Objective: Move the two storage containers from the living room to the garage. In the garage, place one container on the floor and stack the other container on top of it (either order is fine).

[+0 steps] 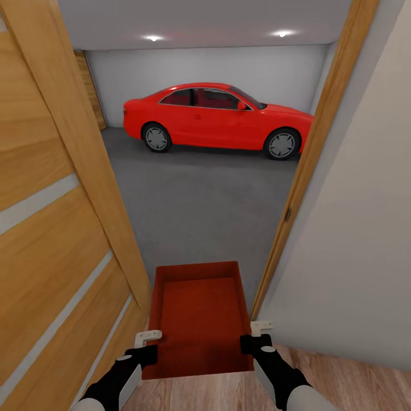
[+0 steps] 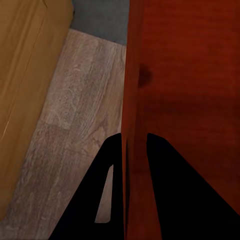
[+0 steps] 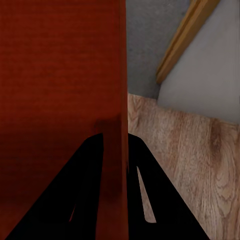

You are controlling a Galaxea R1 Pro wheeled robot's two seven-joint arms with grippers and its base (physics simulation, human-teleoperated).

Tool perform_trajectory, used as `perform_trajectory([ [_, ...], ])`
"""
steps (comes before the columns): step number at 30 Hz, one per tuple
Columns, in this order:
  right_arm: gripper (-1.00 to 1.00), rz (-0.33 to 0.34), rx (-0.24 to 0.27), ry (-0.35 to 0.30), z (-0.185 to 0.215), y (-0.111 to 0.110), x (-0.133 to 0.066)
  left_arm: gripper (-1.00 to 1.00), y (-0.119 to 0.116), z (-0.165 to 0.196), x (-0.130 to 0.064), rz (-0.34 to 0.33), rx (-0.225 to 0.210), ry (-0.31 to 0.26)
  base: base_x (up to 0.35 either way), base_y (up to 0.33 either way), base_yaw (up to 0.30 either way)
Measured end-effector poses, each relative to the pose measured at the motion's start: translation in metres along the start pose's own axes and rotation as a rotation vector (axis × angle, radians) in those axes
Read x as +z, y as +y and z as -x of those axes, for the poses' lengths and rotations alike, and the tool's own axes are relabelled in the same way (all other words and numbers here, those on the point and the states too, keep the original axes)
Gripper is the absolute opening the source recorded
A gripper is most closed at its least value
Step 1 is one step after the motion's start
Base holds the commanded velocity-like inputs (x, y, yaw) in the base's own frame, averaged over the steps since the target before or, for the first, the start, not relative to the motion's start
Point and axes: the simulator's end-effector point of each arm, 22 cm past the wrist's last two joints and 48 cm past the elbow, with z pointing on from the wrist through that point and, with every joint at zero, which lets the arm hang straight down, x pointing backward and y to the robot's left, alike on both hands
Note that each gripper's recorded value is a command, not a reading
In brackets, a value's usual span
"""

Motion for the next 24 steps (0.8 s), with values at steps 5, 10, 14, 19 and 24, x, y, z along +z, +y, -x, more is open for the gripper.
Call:
perform_trajectory([
  [5,-1.00,0.000,0.000,0.000,-0.0001,0.0000,0.0000,-1.00,0.0000,0.0000,0.0000,0.000,0.000,0.000,0.000,0.000,-0.165],
  [10,-1.00,0.000,0.000,0.000,-0.0004,0.0000,0.0000,-1.00,0.0000,-0.0001,0.0000,0.000,0.001,0.001,0.000,0.000,-0.193],
  [14,-1.00,0.000,0.000,0.000,-0.0002,0.0000,0.0000,-1.00,0.0000,-0.0001,0.0000,0.000,0.000,0.000,0.000,0.000,-0.094],
  [19,-1.00,0.000,0.000,0.000,0.0001,0.0000,0.0000,-1.00,0.0000,0.0000,0.0000,0.000,0.000,0.000,0.020,0.000,-0.018],
  [24,-1.00,-0.001,0.000,0.000,-0.0004,-0.0002,-0.0005,-1.00,-0.0001,-0.0004,-0.0004,0.000,0.000,-0.001,0.250,0.000,-0.001],
])
